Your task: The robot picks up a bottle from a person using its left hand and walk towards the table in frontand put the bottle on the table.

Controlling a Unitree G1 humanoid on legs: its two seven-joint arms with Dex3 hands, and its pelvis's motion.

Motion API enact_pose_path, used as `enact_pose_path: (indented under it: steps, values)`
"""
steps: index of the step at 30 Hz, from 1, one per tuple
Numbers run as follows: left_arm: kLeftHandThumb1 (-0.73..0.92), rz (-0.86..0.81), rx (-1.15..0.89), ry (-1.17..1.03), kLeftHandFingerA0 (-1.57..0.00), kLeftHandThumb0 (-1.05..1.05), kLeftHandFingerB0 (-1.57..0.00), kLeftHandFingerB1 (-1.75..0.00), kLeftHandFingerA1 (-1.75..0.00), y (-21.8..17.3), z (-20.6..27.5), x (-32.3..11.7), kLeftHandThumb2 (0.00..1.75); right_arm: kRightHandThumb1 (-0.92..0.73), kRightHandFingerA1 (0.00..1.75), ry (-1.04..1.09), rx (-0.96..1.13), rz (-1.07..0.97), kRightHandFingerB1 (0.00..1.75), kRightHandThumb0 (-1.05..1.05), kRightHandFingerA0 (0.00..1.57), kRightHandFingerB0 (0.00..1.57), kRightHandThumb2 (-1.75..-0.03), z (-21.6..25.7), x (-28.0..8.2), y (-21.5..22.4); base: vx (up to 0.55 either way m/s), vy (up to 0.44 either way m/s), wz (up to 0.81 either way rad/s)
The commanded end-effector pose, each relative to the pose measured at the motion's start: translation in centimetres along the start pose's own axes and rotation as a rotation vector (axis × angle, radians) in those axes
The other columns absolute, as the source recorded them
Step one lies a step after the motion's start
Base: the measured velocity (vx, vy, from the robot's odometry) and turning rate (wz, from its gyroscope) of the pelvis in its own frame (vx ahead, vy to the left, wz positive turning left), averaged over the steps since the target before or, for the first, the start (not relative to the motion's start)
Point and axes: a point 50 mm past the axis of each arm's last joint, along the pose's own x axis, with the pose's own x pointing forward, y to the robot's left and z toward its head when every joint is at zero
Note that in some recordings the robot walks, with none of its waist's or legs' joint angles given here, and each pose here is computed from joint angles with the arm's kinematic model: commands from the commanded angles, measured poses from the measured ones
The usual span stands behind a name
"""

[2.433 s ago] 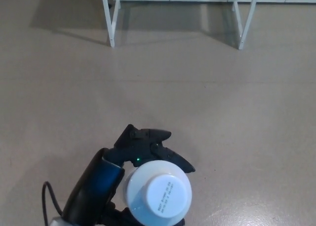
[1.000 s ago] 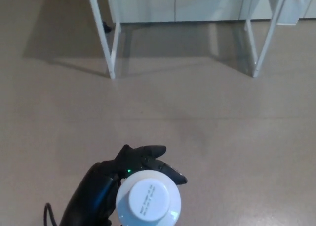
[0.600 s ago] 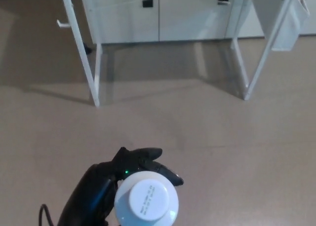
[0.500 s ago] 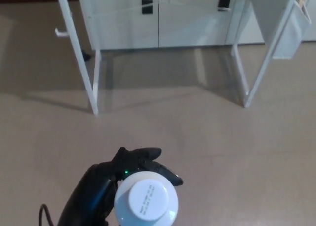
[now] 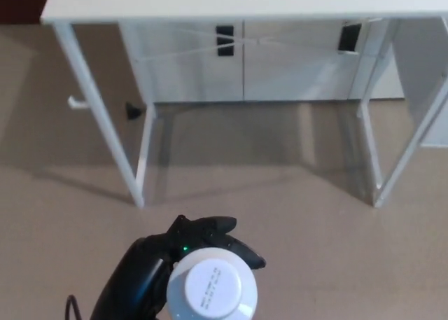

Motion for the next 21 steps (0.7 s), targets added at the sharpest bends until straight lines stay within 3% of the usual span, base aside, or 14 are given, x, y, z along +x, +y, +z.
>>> enact_pose_path:
  steps: [1, 8, 9, 12, 13, 14, 21]
  values:
    - [0.26, -0.006, -0.002, -0.018, -1.57, -0.33, -1.33, -0.86, -0.98, 0.09, 0.01, 0.12, 1.04, -0.82, 0.4, 0.025, 0.011, 0.008, 0.35, -0.63, 0.45, 0.39, -0.65, -0.72, -0.31, 0.24, 0.48, 0.183, -0.36]
    - [0.25, -0.012, -0.027, 0.009, -1.56, -0.31, -1.34, -0.85, -0.97, -0.13, -0.15, -0.3, 1.04, -0.82, 0.41, 0.031, -0.009, 0.02, 0.36, -0.64, 0.44, 0.39, -0.65, -1.17, -0.57, 0.62, 0.5, 0.224, -0.5]
    - [0.27, -0.013, -0.018, 0.008, -1.57, -0.32, -1.34, -0.86, -0.97, -0.14, -0.14, -0.31, 1.02, -0.65, 0.57, 0.03, -0.006, 0.02, 0.48, -0.63, 0.39, 0.25, -1.04, -1.17, -0.58, 0.66, 0.43, 0.204, -0.08]
    - [0.33, -0.016, -0.003, 0.008, -1.57, -0.36, -1.35, -0.87, -0.97, -0.21, -0.11, -0.26, 0.94, -0.64, 0.58, 0.032, -0.008, 0.02, 0.48, -0.61, 0.39, 0.23, -1.05, -1.21, -0.6, 0.71, 0.42, 0.18, 0.09]
    - [0.33, -0.016, -0.002, 0.008, -1.57, -0.36, -1.35, -0.87, -0.97, -0.21, -0.11, -0.26, 0.94, -0.64, 0.58, 0.031, -0.008, 0.02, 0.48, -0.61, 0.39, 0.23, -1.05, -1.21, -0.6, 0.71, 0.3, -0.001, 0.08]
    - [0.34, -0.017, -0.013, 0.009, -1.57, -0.35, -1.34, -0.88, -0.98, -0.32, -0.16, -0.3, 0.95, -0.82, 0.42, 0.03, -0.007, 0.02, 0.36, -0.65, 0.45, 0.39, -0.65, -1.31, -0.67, 0.7, 0.29, -0.007, 0.07]
    - [0.33, -0.016, -0.007, 0.014, -1.57, -0.37, -1.34, -0.9, -1.0, -0.32, -0.04, -0.43, 0.98, -0.82, 0.41, 0.032, -0.013, 0.02, 0.36, -0.64, 0.44, 0.38, -0.65, -1.41, -0.73, 0.85, 0.3, -0.203, 0.16]
